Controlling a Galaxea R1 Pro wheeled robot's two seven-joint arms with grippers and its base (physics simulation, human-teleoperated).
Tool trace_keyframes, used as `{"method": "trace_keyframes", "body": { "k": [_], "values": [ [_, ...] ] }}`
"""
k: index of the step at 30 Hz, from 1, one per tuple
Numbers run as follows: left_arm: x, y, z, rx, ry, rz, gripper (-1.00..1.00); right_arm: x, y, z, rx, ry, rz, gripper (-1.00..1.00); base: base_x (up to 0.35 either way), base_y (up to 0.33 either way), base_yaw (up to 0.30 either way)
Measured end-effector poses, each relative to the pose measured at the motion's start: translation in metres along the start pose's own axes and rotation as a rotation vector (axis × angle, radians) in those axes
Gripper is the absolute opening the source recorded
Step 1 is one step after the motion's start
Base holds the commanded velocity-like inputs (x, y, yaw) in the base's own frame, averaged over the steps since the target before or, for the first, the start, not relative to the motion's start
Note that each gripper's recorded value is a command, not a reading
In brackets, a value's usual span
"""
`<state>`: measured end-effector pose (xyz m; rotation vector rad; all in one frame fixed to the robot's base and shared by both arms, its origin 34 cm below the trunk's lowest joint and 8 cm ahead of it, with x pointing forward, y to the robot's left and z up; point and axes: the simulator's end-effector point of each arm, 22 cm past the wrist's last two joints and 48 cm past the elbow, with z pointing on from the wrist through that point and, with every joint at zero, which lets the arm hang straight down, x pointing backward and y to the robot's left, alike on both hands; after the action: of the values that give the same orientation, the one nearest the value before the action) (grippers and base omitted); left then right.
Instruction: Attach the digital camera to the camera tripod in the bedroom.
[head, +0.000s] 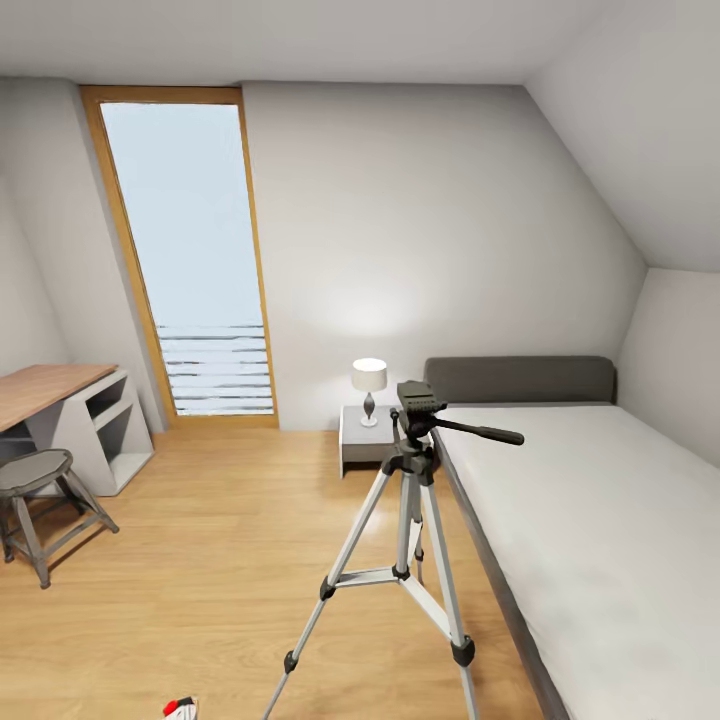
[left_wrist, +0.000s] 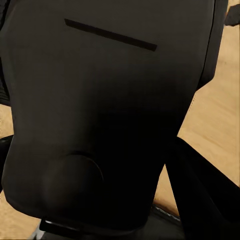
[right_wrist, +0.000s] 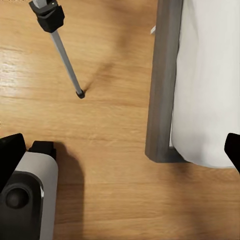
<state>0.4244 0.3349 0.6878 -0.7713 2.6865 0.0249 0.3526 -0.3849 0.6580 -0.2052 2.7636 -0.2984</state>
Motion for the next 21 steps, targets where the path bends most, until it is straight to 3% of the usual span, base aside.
{"method": "trace_keyframes", "body": {
  "k": [3, 5, 11, 15, 21],
  "values": [
    [-0.001, 0.005, 0.002, -0.016, -0.035, 0.019, -1.0, 0.0, 0.0, 0.0, 0.0, -0.001, 0.002, 1.0, 0.0, 0.0, 0.0],
    [-0.002, 0.012, 0.004, -0.037, -0.07, 0.059, -1.0, 0.001, 0.0, 0.0, 0.0, 0.001, 0.003, 1.0, 0.0, 0.0, 0.0],
    [0.037, 0.024, 0.01, -0.078, -0.044, 0.196, -1.0, 0.005, 0.0, 0.001, -0.001, 0.011, 0.003, 1.0, 0.0, 0.0, 0.0],
    [0.044, 0.026, 0.011, -0.084, -0.036, 0.22, -1.0, 0.007, 0.001, 0.002, -0.002, 0.017, 0.001, 1.0, 0.0, 0.0, 0.0],
    [0.054, 0.03, 0.013, -0.091, -0.016, 0.215, -1.0, 0.011, 0.002, 0.002, -0.004, 0.027, -0.001, 1.0, 0.0, 0.0, 0.0]
  ]
}}
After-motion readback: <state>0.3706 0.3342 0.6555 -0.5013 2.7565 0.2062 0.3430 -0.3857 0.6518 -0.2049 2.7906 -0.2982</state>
